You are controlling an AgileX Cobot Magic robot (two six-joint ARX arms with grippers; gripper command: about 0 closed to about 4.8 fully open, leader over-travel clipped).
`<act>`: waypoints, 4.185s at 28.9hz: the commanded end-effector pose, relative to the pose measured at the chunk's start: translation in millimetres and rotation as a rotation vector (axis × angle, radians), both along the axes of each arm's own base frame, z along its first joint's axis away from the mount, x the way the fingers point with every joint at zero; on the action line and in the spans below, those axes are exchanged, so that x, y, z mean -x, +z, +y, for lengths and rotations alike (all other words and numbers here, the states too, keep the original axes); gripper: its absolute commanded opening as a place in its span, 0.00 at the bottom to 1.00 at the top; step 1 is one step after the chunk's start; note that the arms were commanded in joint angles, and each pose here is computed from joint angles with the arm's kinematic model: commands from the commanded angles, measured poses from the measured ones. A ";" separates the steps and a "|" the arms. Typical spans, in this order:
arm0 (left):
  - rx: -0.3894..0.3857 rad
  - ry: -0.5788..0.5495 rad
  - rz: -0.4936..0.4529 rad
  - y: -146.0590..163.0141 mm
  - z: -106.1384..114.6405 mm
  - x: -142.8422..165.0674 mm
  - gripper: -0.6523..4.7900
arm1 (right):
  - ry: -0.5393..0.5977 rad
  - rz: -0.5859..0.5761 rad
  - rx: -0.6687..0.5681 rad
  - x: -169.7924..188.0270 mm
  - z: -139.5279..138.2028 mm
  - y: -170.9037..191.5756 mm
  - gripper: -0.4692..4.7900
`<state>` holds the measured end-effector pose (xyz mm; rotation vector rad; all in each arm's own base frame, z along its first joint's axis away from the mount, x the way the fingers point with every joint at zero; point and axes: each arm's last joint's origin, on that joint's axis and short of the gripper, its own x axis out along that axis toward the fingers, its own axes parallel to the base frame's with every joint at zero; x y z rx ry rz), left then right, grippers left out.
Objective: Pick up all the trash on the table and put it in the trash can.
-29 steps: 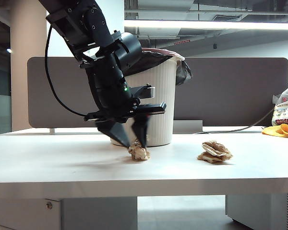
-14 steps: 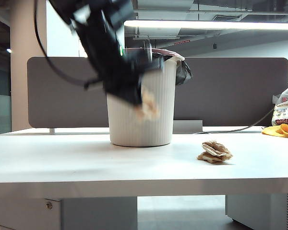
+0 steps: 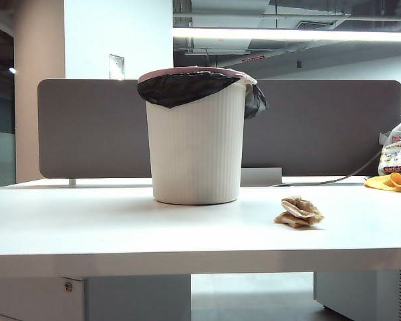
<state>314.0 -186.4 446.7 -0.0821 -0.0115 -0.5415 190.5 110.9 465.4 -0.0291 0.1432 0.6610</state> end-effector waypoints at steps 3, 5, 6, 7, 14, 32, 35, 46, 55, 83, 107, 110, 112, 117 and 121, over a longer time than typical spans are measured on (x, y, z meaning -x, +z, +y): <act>-0.027 0.069 0.018 -2.8 6.9 -46.7 0.11 | 0.019 -0.093 -0.088 -4.3 3.3 12.2 0.08; -0.032 0.049 0.028 -9.6 5.2 -63.9 0.11 | 0.029 -0.095 -0.089 -5.6 4.4 11.9 0.08; -0.037 0.041 0.036 -15.1 4.7 -73.9 0.11 | 0.029 -0.094 -0.089 -5.8 4.4 11.8 0.08; -0.041 0.032 0.045 -20.4 3.8 -81.2 0.11 | 0.029 -0.094 -0.088 -5.9 4.5 11.7 0.08; -0.076 -0.013 0.103 -54.3 -5.4 -108.4 1.00 | 0.028 -0.091 -0.087 -5.8 4.4 11.4 0.08; -0.026 0.055 -0.012 -22.6 2.5 -94.1 1.00 | 0.018 -0.082 -0.075 -4.9 3.4 10.3 0.08; 0.021 -0.054 0.007 -7.0 5.1 -78.5 1.00 | -0.013 -0.075 -0.065 -1.3 0.4 10.6 0.08; -0.120 -0.481 0.341 -12.8 -28.9 -14.1 1.00 | -0.111 0.056 0.053 32.1 -21.5 2.2 0.08; -0.361 -0.490 0.471 -88.1 -88.1 16.2 1.00 | -0.200 0.146 0.131 78.6 -50.3 -8.4 0.08; -0.340 -0.310 0.567 -265.9 -161.0 20.5 1.00 | -0.108 0.257 0.040 101.9 -59.0 -110.1 0.08; -0.311 -0.221 0.529 -297.6 -165.3 4.6 1.00 | -0.092 0.239 0.034 101.6 -58.5 -108.3 0.08; -0.304 -0.217 0.525 -299.8 -164.1 1.3 1.00 | -0.092 0.239 0.034 101.6 -58.4 -108.3 0.08; -0.307 -0.217 0.530 -303.0 -165.0 0.6 1.00 | -0.091 0.238 0.035 101.6 -58.4 -108.3 0.08; -0.303 -0.220 0.534 -307.1 -164.5 -1.3 1.00 | -0.091 0.238 0.036 101.6 -58.4 -108.3 0.08; -0.285 -0.252 0.527 -305.5 -165.9 -1.3 0.48 | -0.092 0.237 0.036 101.5 -58.4 -108.3 0.08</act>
